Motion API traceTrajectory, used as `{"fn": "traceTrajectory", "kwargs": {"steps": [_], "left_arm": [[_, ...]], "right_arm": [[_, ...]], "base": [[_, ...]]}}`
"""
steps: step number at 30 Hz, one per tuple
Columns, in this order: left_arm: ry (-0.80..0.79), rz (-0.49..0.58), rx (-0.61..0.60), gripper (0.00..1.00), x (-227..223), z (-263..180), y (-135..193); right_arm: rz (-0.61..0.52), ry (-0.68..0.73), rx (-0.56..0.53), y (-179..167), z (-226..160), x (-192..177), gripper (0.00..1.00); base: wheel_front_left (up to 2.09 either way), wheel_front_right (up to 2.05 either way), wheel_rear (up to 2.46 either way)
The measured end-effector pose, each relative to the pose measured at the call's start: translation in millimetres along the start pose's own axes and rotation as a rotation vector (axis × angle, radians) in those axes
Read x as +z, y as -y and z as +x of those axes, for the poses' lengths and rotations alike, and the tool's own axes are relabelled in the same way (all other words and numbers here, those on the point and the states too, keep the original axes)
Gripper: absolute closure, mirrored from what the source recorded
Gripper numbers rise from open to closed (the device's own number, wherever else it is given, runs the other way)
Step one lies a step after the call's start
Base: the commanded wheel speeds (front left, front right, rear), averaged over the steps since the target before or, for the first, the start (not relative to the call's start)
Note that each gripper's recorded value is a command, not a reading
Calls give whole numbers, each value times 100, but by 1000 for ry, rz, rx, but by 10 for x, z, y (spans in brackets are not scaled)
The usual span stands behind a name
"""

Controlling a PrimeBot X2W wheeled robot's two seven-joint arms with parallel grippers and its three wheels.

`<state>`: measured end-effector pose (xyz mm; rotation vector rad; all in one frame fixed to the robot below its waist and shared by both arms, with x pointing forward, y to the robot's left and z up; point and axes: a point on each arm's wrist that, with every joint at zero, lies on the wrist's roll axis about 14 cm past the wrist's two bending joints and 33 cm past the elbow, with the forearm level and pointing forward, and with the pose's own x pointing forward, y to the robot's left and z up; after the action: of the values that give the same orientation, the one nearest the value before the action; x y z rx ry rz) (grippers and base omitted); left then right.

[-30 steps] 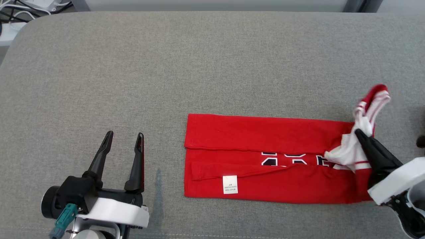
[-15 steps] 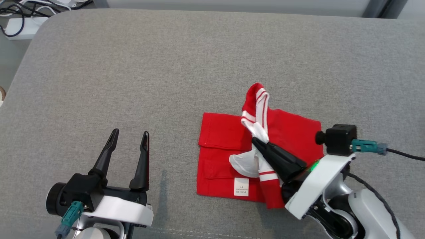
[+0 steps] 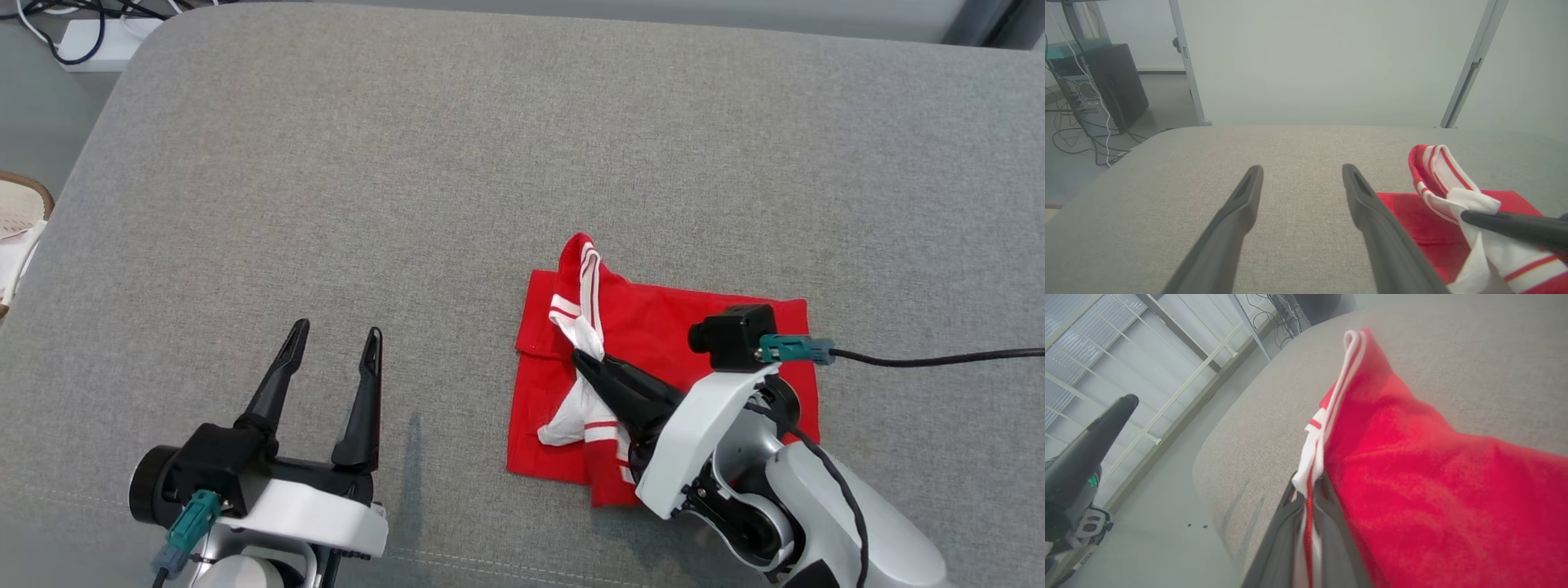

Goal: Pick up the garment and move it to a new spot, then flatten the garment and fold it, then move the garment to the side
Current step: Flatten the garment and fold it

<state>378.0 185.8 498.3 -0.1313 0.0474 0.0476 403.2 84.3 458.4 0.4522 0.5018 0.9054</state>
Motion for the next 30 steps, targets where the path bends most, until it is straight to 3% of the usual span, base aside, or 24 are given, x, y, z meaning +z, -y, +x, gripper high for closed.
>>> {"fn": "traceTrajectory", "kwargs": {"steps": [1, 8, 13, 17, 20, 25, 30], "left_arm": [[0, 0, 0, 0, 0, 0, 0], [4, 0, -5, 0, 3, 67, 20], [6, -1, -12, 0, -6, 95, 44], [16, 1, -14, 0, 19, 121, 42], [24, 11, -9, 0, 48, 144, 11], [44, 17, 3, 0, 121, 183, -35], [37, 14, 15, 0, 116, 160, -87]], "right_arm": [[0, 0, 0, 0, 0, 0, 0], [29, 58, 63, -163, 111, 141, 0], [-25, 296, 60, -50, -69, 806, 0], [-165, 467, -60, 368, -463, 1318, 0], [-255, 540, -165, 638, -785, 1490, 0], [-347, 550, -361, 1060, -1289, 1338, 0], [-363, 516, -486, 1220, -1617, 1012, 0]], "base": [[0, 0, 0], [0, 0, 0], [0, 0, 0], [0, 0, 0], [0, 0, 0], [0, 0, 0], [0, 0, 0]]}}
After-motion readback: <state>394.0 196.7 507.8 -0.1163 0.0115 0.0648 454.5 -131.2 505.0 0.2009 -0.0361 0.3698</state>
